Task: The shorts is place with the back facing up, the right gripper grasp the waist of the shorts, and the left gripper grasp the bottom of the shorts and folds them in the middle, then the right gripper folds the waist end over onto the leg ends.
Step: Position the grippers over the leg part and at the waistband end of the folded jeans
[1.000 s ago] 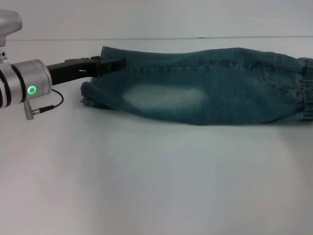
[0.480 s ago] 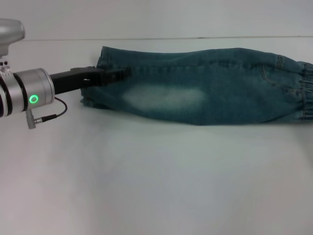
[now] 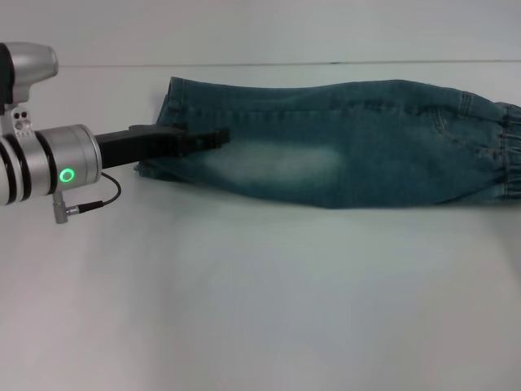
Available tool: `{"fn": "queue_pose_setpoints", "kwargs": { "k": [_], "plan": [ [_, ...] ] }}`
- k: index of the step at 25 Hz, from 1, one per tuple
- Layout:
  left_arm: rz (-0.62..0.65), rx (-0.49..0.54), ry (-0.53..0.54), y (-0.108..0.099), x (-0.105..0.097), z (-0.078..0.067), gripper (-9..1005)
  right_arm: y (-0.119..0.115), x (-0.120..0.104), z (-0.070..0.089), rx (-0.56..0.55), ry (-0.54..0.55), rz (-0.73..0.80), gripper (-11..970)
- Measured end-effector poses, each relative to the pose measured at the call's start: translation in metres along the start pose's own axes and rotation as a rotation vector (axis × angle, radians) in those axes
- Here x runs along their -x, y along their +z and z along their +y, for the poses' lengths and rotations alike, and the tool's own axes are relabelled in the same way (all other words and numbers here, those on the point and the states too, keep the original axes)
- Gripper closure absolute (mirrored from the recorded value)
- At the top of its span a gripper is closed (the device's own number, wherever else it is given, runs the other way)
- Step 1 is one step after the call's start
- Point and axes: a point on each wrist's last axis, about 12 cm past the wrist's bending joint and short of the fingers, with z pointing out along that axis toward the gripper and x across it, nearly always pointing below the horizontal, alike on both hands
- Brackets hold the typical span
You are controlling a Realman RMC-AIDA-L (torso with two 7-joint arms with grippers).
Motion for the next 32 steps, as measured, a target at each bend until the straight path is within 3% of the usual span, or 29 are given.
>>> {"fn": "queue_pose_setpoints", "kwargs": {
  "k": [7,16,25,32],
  "plan": [
    [0.004,-0.006,-0.003,0.002,-0.001,-0.001,49,0.011,0.003,0.002,-0.042,-0.018,-0.012,1],
    [0.004,-0.008,0.005,0.003,-0.001,-0.002,49,0.036,-0.004,0.020,-0.024,-0.053,0.053,4],
    [0.004,-0.009,0.007,0.002,-0.001,-0.002,49,0.037,-0.005,0.028,0.038,-0.059,0.080,69],
    [0.006,-0.012,0.007,0.002,-0.001,-0.002,49,0.036,-0.008,0.030,0.056,-0.112,0.093,368]
  ]
}}
